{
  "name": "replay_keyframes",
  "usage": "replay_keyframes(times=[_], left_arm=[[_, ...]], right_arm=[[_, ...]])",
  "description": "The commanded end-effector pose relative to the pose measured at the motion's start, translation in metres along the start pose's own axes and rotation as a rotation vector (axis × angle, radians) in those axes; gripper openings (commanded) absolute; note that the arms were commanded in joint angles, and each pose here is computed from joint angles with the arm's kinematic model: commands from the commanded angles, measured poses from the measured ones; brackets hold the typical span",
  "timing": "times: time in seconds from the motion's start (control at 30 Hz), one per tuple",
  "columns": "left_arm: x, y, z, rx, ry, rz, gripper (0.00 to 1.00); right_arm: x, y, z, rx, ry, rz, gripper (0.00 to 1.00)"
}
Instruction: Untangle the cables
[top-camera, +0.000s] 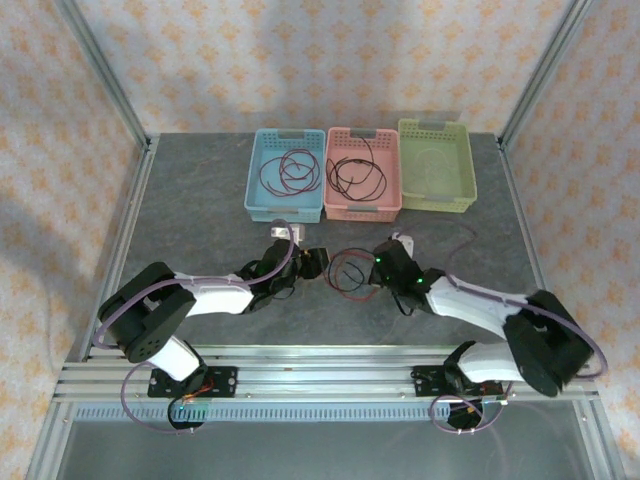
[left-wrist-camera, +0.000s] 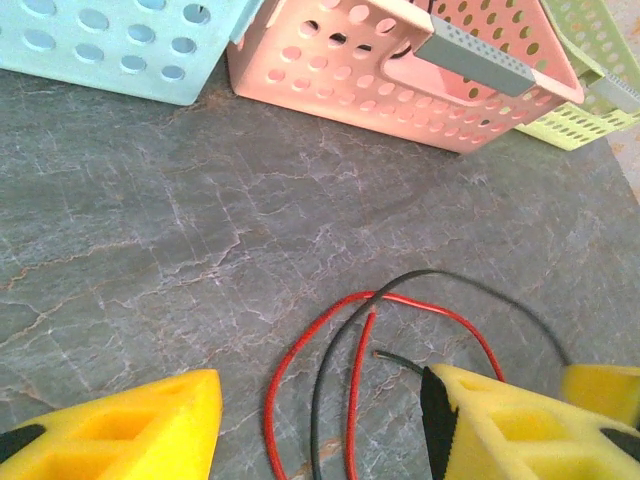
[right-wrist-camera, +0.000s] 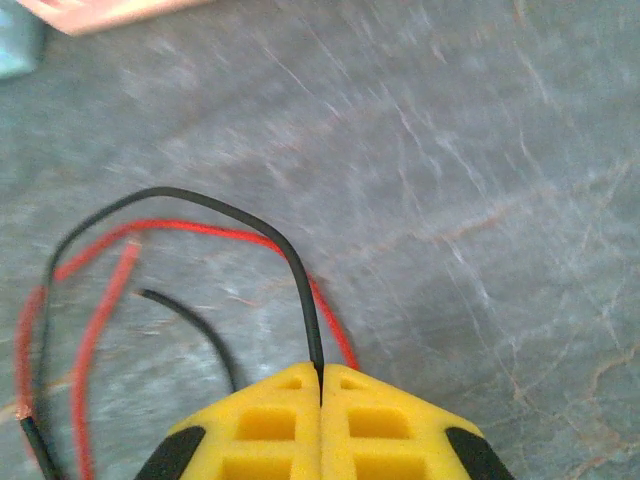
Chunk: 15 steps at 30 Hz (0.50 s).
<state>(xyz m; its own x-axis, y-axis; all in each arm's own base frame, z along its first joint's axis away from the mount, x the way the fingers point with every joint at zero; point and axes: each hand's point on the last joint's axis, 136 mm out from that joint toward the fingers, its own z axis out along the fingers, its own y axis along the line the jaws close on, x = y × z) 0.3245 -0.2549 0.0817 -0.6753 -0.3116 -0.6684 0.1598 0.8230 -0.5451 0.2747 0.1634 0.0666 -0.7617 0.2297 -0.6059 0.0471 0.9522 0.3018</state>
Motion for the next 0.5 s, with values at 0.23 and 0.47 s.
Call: replay_keyframes(times=[0.23,0.47], left_arm=[[-0.028,-0.016,-0.004,0.141,0.0,0.071,0.56],[-0.04,-0.043,-0.014,0.301,0.029,0.162,0.57]], right_arm=[[-0.035,0.033,-0.044,-0.151,-0.094,-0.213,0.0],[-0.057,0.048,-0.063,-0.192,-0.155,-0.22,0.0]])
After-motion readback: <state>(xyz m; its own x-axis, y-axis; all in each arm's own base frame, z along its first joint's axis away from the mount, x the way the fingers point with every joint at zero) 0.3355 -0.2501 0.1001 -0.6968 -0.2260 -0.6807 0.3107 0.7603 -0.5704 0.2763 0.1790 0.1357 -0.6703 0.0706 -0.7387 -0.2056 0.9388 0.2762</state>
